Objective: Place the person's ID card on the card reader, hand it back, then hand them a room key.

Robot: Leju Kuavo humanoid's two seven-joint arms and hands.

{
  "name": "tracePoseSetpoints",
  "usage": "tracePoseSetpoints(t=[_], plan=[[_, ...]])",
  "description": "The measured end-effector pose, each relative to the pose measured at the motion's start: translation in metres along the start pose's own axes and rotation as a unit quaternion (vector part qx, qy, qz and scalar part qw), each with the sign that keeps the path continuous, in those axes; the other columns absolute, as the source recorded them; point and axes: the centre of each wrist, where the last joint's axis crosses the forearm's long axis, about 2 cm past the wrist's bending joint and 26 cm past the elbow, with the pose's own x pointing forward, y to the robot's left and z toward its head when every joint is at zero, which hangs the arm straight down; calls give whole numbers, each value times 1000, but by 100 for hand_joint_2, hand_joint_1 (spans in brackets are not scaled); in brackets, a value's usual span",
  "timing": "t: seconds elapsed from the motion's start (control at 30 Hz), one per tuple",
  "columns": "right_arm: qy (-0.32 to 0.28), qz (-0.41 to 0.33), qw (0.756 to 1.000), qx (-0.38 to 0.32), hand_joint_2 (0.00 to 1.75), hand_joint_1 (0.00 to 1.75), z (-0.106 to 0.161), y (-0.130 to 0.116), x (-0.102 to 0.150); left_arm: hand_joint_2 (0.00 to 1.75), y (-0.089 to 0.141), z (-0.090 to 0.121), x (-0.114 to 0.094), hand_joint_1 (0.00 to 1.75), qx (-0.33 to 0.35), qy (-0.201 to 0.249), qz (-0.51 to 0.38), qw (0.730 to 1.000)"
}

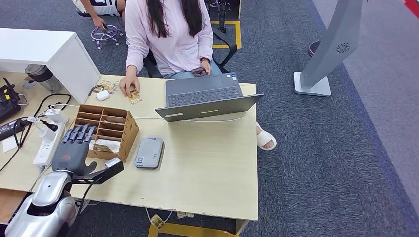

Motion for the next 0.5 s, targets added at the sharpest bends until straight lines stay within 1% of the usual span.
tracePoseSetpoints(t=[0.3, 0.5], plan=[[-2, 0, 1000, 0, 0, 0, 0, 0, 0, 175, 5, -7, 9, 0, 19, -6, 10, 1000], [-2, 0, 1000, 1, 0, 0, 0, 0, 0, 175, 3, -8, 12, 0, 17, -5, 13, 1000]])
